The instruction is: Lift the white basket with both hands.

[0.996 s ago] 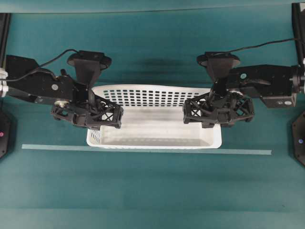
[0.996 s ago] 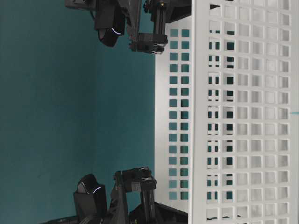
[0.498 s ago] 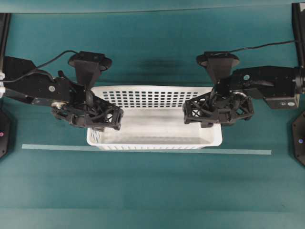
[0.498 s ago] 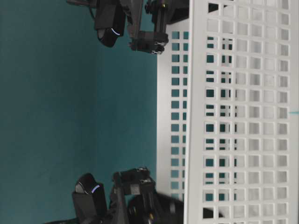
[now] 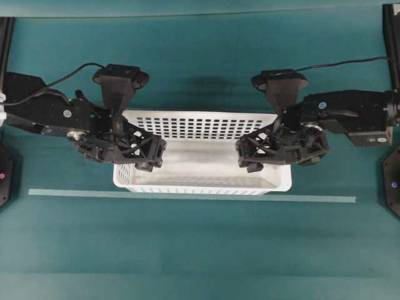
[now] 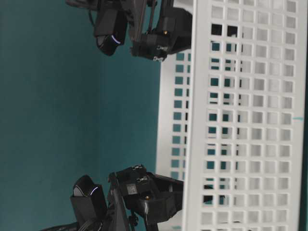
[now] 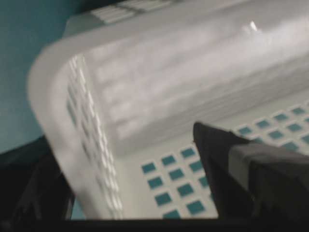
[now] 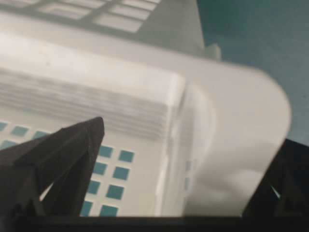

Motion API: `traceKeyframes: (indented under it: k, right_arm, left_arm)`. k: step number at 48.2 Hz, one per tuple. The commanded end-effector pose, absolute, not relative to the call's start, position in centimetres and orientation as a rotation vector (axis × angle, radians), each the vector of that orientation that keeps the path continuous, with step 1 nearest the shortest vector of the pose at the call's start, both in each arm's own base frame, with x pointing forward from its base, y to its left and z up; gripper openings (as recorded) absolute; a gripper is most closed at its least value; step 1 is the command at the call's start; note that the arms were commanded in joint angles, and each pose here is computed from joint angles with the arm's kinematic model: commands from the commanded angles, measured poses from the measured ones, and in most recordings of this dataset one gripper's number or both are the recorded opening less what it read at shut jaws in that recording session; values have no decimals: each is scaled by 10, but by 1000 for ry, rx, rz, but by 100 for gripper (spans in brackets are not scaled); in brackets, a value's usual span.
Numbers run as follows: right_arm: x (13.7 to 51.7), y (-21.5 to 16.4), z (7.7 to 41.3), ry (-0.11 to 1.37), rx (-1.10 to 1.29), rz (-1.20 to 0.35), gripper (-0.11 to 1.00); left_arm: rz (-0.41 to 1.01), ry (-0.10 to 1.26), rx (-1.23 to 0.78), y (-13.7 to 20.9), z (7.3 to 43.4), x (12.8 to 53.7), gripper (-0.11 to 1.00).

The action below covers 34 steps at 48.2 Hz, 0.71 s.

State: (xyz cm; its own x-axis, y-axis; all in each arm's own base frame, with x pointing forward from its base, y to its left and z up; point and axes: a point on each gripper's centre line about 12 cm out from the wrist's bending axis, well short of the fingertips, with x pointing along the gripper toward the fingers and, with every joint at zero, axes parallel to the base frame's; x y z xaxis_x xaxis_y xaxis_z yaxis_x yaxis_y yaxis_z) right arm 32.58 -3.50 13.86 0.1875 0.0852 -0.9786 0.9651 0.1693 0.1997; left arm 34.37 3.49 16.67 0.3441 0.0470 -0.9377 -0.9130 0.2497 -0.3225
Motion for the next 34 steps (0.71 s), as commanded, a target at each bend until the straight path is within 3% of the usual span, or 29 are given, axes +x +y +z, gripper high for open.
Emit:
traceKeyframes:
  k: [1, 10, 20, 34]
  right_arm:
    - [325, -36, 143, 1202, 1210, -908, 97]
    - [312, -48, 179, 1128, 1234, -898, 97]
    - [320, -57, 193, 1053, 1249, -873, 97]
    - [309, -69, 248, 992, 1188, -831, 97]
  left_arm:
    - [811, 986, -1105, 33, 172, 344, 90]
    - [789, 933, -1123, 36, 192, 327, 95]
    - [766, 899, -1124, 38, 206, 327, 95]
    - [640, 797, -1062, 36, 258, 309, 95]
